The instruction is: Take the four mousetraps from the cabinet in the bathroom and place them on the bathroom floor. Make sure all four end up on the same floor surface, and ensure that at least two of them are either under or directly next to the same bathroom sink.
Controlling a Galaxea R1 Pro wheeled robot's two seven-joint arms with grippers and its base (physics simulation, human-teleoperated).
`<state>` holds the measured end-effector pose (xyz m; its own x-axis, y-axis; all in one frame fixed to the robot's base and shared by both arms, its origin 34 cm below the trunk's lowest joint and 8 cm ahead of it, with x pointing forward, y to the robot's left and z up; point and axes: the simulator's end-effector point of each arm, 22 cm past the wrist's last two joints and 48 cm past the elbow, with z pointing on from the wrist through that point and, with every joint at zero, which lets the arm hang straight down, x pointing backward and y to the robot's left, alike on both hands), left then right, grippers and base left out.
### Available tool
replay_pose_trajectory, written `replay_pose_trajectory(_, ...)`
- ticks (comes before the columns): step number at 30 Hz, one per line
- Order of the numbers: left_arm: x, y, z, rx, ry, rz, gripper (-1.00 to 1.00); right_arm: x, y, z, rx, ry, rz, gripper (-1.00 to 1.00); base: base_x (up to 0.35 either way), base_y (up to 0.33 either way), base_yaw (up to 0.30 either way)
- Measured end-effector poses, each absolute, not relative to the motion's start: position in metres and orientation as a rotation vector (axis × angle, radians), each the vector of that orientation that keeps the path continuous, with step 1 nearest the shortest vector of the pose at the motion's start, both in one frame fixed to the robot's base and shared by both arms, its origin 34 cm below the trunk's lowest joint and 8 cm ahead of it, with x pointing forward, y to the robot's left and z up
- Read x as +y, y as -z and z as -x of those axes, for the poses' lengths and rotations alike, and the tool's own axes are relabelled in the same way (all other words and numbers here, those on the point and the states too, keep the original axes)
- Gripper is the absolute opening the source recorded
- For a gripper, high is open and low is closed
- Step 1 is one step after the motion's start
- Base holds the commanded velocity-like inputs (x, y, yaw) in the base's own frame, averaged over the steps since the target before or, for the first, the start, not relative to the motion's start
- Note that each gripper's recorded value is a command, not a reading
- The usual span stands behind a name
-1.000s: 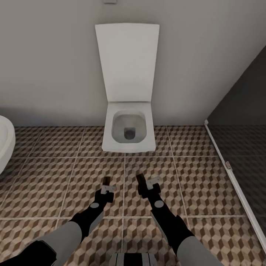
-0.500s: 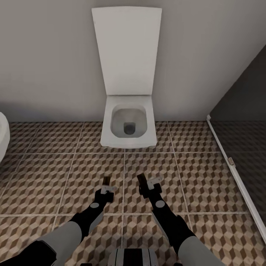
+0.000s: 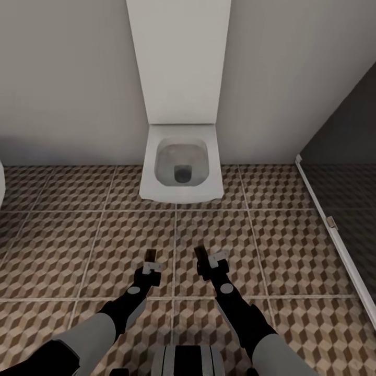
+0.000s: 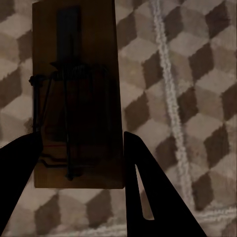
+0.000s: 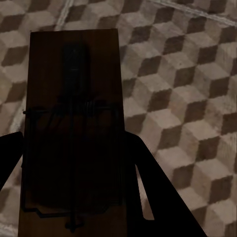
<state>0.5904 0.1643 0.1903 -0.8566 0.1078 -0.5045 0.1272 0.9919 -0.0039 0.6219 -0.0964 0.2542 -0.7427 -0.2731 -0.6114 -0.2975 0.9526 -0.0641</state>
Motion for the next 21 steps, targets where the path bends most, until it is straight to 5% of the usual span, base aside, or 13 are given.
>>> replay_pose_trajectory(21,0.165,-0.128,-0.566,2.641,0.052,-0.166,-1.0,-0.096,-0.191,-0.599,2.48,-0.056,0.403,-1.0,0.0,0.0,0.0)
